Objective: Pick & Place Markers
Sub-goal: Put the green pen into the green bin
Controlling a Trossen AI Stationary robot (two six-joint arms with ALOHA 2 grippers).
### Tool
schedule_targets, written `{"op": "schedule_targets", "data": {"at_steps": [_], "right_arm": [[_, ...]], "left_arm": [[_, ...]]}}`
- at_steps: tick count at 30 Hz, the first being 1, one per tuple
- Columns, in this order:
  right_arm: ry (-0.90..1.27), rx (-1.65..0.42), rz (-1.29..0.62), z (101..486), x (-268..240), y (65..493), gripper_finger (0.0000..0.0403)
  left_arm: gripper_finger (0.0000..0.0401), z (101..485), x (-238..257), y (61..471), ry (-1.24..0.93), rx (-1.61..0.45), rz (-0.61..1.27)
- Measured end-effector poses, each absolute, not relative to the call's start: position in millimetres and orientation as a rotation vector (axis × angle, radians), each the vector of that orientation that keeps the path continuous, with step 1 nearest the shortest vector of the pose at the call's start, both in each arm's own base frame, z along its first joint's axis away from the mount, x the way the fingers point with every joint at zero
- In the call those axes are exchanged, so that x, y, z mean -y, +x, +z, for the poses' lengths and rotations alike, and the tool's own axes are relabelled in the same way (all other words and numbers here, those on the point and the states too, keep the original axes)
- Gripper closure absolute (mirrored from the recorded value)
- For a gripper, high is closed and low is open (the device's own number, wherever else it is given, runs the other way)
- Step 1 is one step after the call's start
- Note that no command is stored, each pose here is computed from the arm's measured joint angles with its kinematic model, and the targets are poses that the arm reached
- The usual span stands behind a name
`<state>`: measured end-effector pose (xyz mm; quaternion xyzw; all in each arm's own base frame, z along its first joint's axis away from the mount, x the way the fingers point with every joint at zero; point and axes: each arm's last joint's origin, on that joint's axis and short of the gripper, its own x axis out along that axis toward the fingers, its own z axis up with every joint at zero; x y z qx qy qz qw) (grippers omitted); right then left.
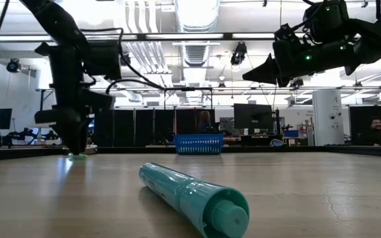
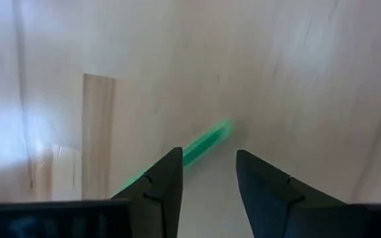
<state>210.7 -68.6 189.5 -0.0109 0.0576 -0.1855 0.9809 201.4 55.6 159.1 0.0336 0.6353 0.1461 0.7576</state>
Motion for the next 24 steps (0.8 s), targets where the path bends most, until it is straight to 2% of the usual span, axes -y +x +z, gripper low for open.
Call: {"op": "schedule_targets", "data": {"at_steps": [5,17,24], "right_arm": [[-0.02,-0.116,-0.373,189,69,211,0.0392],[-0.02,-0.116,-0.374,190,69,211,0.0392],[-0.02,-0.115,-0.374,190,69,211,0.0392]], "left_arm": [[0.0265,149,-58,207,0.153,-1.425,0.305],[0.0268,139,-58,210,0.099,-1.461,0.326],[0.0315,143,-58,212,0.039,-1.46,0.318]]}}
